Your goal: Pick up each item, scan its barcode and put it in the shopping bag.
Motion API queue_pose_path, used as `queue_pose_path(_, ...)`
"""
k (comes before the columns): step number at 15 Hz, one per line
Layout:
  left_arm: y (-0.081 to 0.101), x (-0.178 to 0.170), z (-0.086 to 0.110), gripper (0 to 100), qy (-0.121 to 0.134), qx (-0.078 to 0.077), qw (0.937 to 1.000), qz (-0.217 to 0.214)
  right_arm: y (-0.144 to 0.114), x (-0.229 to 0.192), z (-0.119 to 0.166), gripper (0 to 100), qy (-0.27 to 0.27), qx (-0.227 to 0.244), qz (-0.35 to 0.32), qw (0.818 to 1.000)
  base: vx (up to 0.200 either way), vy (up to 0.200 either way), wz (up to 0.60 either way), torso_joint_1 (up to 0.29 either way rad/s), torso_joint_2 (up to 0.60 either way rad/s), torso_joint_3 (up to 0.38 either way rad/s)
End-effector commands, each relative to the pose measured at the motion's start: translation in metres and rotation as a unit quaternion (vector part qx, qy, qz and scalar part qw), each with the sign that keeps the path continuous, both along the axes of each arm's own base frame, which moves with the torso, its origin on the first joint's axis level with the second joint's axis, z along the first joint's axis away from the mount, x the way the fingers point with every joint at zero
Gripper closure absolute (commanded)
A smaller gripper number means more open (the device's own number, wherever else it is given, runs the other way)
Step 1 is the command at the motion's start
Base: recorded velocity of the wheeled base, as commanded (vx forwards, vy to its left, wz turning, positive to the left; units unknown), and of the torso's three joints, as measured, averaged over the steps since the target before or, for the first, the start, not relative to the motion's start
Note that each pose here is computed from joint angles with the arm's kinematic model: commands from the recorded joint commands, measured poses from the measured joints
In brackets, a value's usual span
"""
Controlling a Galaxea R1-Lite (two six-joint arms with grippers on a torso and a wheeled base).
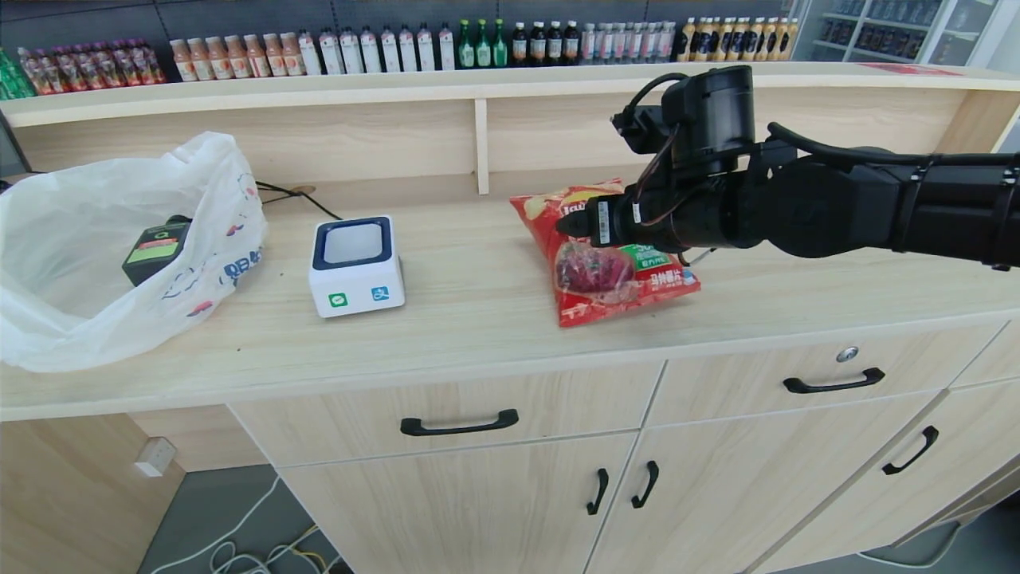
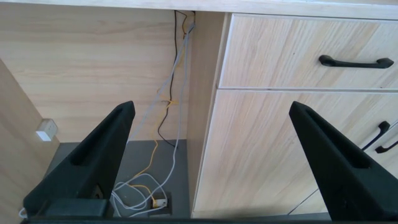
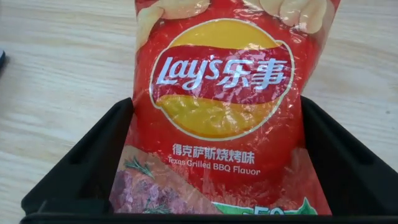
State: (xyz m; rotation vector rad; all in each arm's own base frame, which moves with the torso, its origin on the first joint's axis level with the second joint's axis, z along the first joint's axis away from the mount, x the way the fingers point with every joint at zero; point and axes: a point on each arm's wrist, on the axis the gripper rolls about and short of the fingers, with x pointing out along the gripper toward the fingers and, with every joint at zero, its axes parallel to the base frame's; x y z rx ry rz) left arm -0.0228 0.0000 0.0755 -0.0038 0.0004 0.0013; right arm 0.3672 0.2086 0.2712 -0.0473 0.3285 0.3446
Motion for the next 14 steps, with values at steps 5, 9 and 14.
queue_pose_path(5,0.000,0.000,0.000,0,0.000,0.000,1.0000,0.000,0.002,-0.010,0.000,0,0.006,-0.002,0.007,1.000,0.000,0.000,0.00,0.000,0.00,0.000)
queue_pose_path(9,0.000,0.000,0.000,0,0.000,0.000,1.0000,0.000,0.003,-0.009,-0.014,0,0.038,-0.023,0.008,0.999,0.000,0.000,0.00,0.000,0.00,0.000)
queue_pose_path(14,0.000,0.000,0.000,0,0.000,0.000,1.0000,0.000,0.010,0.002,-0.024,0,0.044,-0.024,0.008,0.999,0.000,0.000,0.00,0.000,0.00,0.000)
